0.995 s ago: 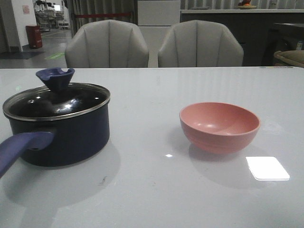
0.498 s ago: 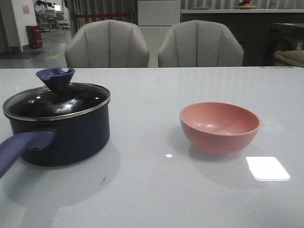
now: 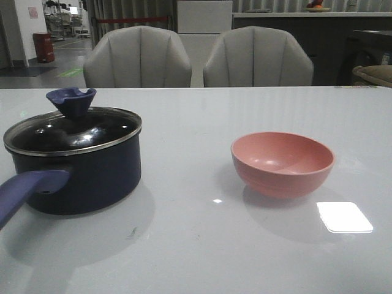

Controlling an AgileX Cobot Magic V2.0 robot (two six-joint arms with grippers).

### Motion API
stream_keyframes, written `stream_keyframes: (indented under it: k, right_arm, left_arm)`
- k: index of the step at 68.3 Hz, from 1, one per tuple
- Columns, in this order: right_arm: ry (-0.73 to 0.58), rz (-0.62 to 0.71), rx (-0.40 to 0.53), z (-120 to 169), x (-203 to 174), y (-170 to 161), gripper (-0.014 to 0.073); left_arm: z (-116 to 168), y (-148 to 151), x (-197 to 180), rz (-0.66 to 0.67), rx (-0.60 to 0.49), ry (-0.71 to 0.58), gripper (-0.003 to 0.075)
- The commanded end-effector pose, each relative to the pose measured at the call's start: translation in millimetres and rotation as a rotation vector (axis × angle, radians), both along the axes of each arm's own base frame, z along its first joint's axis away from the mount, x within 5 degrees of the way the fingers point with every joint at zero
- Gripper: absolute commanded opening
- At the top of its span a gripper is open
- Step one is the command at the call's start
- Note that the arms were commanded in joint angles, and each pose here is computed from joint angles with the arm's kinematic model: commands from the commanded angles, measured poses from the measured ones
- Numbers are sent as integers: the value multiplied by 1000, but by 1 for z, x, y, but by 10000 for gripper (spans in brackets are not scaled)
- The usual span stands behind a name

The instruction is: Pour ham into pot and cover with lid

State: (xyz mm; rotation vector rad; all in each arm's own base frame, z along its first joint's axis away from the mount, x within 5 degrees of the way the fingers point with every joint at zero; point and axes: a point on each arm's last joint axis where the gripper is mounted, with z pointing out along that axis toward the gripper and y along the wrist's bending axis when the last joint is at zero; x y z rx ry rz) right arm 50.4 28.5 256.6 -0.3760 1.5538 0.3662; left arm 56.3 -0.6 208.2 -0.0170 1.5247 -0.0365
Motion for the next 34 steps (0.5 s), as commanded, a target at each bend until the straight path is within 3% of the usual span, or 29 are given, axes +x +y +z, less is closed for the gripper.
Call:
stream_keyframes:
  k: [1,17,34]
  right_arm:
    - [-122,-97,-36,12,2,-6,144]
    - [-104,-356,8,-13,11,-21,144]
    - [-147,-382,31,-41,4,-24,144]
  left_arm:
    - [1,0,-1,-6,-9,-78,113]
    - [1,0,-1,-6,-9,-78,113]
    - [1,0,-1,-6,-9,-78,113]
